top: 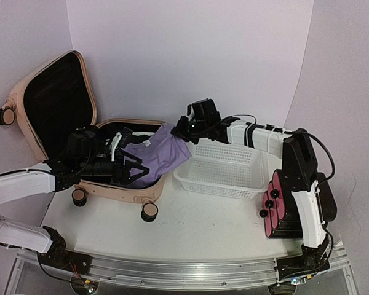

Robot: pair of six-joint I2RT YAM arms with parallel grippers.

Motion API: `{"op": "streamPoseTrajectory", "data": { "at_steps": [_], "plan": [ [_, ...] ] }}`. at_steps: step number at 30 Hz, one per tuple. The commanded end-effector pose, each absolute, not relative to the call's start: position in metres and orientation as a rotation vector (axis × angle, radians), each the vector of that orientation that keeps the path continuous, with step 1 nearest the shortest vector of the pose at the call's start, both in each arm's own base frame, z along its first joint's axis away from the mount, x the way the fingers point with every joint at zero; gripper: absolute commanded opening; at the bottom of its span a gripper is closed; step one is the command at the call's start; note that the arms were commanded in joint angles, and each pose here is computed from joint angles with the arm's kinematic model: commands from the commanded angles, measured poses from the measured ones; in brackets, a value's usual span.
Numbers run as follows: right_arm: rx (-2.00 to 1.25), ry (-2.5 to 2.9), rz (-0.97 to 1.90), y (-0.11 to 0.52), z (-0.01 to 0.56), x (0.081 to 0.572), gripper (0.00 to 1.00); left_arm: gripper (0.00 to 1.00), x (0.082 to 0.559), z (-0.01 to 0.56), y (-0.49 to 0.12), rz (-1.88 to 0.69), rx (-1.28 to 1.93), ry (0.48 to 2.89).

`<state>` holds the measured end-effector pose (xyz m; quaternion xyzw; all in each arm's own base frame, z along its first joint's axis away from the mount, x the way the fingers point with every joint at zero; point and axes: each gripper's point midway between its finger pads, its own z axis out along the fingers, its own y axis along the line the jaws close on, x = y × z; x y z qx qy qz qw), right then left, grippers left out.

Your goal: Open, take out, and arrange the luggage

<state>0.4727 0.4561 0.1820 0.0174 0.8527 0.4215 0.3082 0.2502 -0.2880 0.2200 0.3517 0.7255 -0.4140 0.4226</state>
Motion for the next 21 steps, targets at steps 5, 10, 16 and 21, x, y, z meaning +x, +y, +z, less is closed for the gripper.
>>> {"op": "streamPoseTrajectory", "data": {
  "at_steps": [5,10,16,21],
  "plan": [
    [0.031,2.062,0.962,0.401,0.263,0.464,0.0,0.74,0.225,0.271,-0.261,-1.008,0.809,1.671],
    [0.126,2.064,0.756,0.355,0.248,0.456,0.0,0.74,0.221,0.275,-0.258,-1.006,0.807,1.67],
    [0.18,2.023,0.59,0.313,0.248,0.449,0.0,0.74,0.223,0.277,-0.262,-1.025,0.81,1.683],
    [0.245,2.025,0.53,0.28,0.233,0.454,0.0,0.74,0.224,0.277,-0.266,-1.048,0.811,1.695]
  ]
}}
